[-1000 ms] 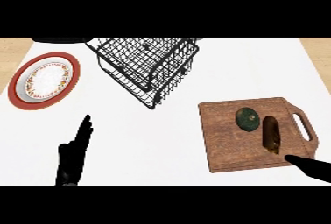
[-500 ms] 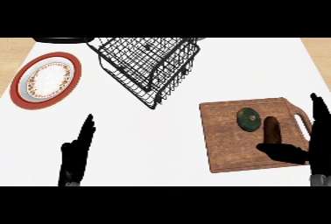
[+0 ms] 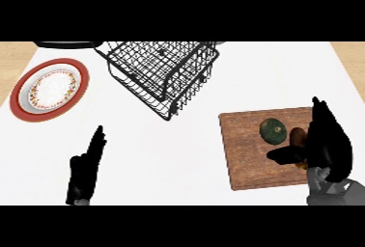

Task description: Pick the squash from the cutting board and place it in the tiered basket

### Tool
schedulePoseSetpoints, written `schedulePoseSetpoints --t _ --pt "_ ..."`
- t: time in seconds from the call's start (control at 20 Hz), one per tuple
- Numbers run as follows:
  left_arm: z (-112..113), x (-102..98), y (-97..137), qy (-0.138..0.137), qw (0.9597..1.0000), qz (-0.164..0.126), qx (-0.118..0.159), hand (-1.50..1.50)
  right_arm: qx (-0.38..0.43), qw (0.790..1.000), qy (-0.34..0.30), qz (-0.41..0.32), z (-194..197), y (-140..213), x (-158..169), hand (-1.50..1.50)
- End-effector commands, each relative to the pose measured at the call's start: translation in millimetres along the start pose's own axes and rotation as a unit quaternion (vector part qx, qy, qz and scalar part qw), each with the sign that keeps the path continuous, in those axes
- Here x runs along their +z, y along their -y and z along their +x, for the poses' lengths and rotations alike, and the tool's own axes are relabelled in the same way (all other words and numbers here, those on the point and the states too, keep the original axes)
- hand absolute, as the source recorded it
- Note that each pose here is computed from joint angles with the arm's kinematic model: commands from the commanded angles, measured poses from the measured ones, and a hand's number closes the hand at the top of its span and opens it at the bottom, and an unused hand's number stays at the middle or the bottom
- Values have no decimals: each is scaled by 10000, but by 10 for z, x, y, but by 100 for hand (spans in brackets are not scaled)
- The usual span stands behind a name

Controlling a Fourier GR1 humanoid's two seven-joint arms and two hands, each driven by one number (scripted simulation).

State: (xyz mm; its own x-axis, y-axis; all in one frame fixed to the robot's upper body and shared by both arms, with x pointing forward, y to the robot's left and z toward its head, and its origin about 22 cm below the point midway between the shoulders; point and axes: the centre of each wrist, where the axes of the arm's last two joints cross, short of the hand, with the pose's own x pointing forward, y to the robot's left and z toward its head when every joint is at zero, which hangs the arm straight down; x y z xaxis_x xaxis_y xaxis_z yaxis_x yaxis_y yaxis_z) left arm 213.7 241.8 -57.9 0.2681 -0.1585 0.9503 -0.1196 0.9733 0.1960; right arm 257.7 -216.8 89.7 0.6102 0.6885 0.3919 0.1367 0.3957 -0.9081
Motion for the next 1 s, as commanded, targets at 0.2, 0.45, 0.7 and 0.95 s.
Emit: schedulePoseSetpoints --t 0.2,0.45,0.7,0.95 --pt "167 -43 44 30 10000 42 -33 0 224 9962 -735 413 362 -119 -231 -150" --pt "79 -14 -113 -60 10000 -40 4 0 381 9946 -771 578 473 -266 -133 -150" --pt "22 44 -69 -2 10000 -5 -40 0 856 9848 -1141 993 399 -336 -320 -150" --pt "-52 9 -120 5 10000 3 7 0 940 9801 -1264 1208 561 -435 -268 -150"
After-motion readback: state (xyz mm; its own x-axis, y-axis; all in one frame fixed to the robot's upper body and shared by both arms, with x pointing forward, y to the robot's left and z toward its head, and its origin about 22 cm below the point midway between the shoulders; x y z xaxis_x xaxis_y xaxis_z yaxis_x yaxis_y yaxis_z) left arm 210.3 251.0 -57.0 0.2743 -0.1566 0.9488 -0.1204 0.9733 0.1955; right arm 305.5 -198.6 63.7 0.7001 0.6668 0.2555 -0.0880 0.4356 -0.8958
